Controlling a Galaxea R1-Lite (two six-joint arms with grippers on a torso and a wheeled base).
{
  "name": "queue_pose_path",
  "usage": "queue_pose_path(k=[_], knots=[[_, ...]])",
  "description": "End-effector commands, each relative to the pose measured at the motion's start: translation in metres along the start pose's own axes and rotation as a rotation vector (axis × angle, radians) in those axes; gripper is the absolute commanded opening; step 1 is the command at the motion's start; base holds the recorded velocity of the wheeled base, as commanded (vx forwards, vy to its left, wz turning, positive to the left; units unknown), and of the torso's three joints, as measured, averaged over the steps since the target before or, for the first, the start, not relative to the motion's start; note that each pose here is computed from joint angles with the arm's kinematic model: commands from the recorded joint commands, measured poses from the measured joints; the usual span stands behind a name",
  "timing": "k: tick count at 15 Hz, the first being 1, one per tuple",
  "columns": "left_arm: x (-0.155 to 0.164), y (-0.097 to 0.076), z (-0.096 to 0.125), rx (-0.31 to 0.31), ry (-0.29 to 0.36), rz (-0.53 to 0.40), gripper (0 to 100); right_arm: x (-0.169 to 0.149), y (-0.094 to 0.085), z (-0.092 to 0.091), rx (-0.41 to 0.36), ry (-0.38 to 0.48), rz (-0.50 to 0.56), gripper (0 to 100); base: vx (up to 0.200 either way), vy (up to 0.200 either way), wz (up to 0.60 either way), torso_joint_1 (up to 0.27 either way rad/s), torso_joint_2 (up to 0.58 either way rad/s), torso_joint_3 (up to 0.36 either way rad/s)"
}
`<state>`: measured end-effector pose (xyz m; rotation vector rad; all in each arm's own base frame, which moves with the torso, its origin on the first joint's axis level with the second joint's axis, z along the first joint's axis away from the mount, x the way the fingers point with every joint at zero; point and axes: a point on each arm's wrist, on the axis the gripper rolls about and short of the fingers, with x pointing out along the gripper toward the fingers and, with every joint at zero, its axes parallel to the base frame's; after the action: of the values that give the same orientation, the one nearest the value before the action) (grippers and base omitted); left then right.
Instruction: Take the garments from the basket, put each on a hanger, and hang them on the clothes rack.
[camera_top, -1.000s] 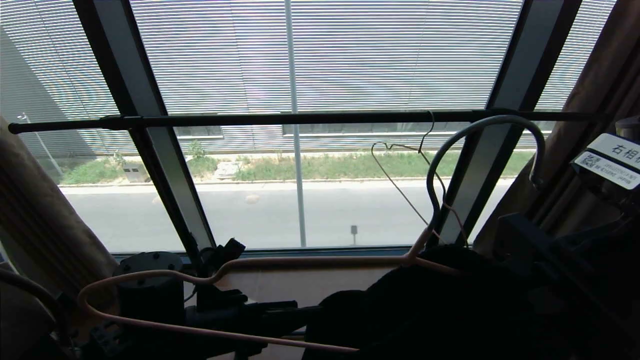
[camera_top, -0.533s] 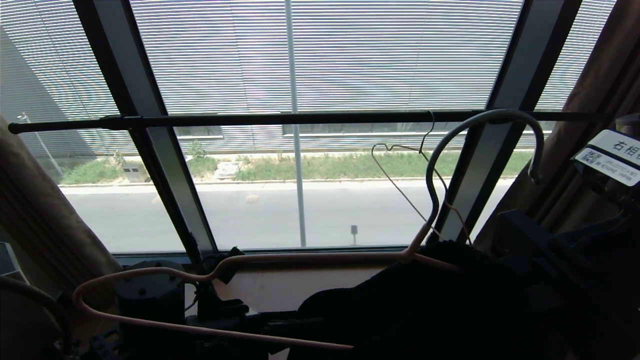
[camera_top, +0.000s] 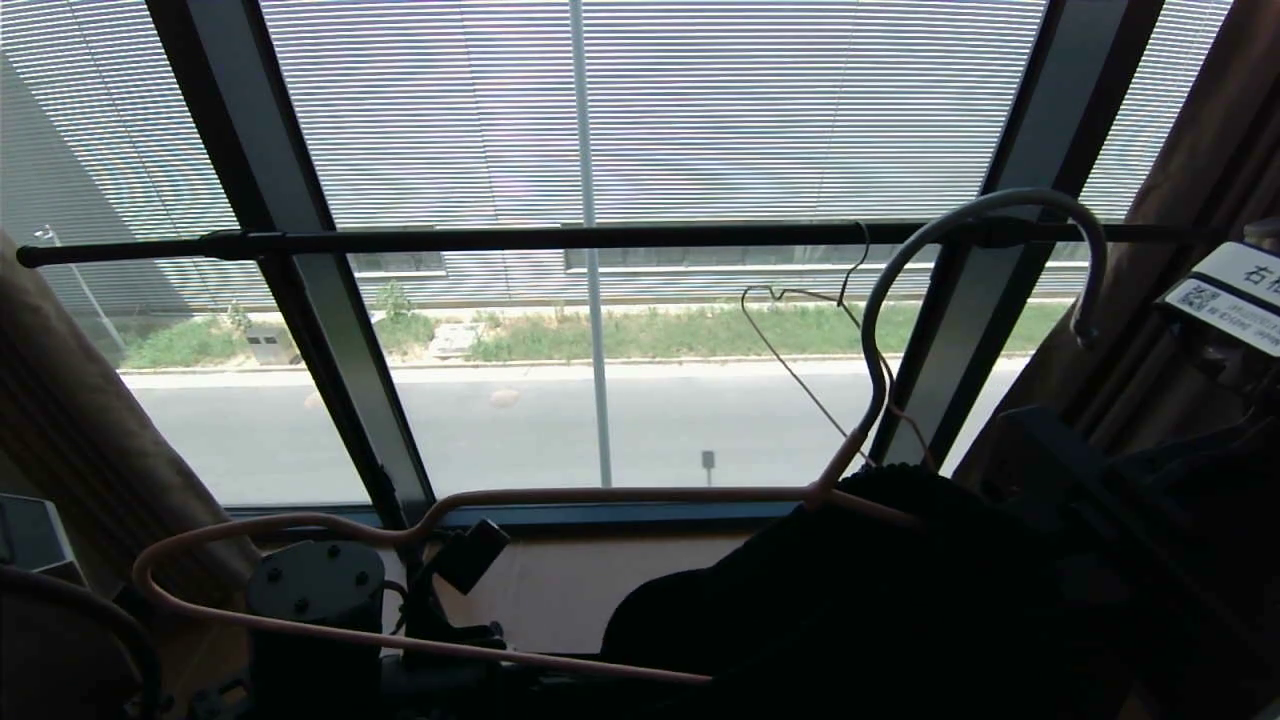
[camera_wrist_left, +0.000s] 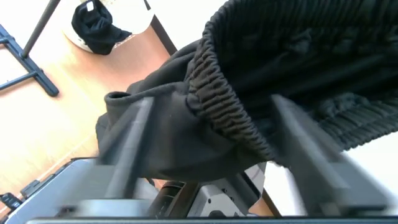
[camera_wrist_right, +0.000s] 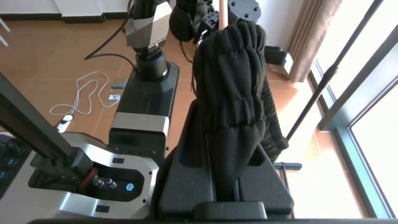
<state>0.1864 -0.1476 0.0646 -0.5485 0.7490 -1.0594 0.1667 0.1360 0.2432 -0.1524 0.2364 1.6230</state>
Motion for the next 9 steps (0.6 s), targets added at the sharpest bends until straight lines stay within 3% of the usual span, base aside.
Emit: queue_pose_path(k=[1, 4, 9], knots=[[0.001, 0.003, -0.001, -0.009, 0.006, 0.009, 0, 0.000, 0.000, -0.001, 0.001, 0.000, 0.000, 0, 0.000, 0.000, 0.00, 0.000, 0.00, 0.000], [-0.002, 0.007, 0.002, -0.014, -0.019, 0.033, 0, -0.004, 0.002, -0.004, 0.007, 0.001, -0.012, 0, 0.000, 0.000, 0.00, 0.000, 0.00, 0.000], [-0.024, 0.022, 0.011, -0.032, -0.130, 0.114, 0, -0.021, -0.002, -0.024, 0.075, 0.019, -0.100, 0, 0.000, 0.000, 0.00, 0.000, 0.00, 0.000]])
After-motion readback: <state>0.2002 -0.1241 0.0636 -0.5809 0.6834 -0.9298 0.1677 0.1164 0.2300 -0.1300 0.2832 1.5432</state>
